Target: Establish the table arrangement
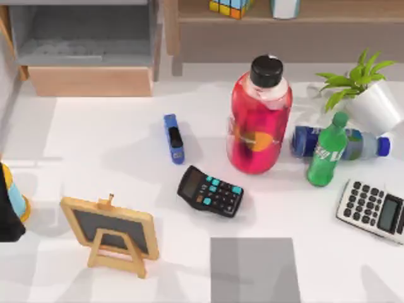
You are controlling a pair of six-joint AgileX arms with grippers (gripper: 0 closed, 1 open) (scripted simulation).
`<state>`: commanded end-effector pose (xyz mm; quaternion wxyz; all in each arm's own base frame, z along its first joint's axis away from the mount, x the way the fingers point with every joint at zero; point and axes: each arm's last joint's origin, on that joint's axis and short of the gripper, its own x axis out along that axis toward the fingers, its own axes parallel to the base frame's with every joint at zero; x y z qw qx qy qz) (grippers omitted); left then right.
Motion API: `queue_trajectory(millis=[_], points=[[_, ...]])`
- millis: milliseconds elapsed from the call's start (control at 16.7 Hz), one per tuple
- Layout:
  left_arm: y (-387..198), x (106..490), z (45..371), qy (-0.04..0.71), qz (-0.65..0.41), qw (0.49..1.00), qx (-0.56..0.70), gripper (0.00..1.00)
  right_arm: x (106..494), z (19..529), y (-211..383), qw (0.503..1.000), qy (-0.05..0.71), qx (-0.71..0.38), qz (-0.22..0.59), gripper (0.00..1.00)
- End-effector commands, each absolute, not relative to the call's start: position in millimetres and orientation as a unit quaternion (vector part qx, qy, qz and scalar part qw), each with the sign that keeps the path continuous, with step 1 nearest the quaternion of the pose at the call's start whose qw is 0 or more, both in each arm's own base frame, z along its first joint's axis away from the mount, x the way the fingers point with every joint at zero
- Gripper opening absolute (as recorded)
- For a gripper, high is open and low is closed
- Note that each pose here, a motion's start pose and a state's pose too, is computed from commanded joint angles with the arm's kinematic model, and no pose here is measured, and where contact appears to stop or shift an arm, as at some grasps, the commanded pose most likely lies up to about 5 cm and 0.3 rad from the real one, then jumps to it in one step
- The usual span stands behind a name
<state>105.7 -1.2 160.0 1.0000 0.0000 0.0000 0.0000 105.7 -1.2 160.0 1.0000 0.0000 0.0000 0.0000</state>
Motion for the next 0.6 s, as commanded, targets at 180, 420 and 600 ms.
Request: queue_trajectory(millis=[180, 420, 600], points=[[-1, 106, 162, 0.003, 0.0, 1.0, 0.0, 1.0, 106, 160, -1, 1.0, 0.0, 0.0, 0.0, 1.0], [1, 108, 186, 0.041, 0.008, 0.999, 0.008, 1.0, 106, 160, -1, 1.0, 0.0, 0.0, 0.0, 1.0], [5, 118, 221, 0.096, 0.022, 0.995, 0.016, 1.0, 106, 160, -1, 1.0, 0.0, 0.0, 0.0, 1.0]])
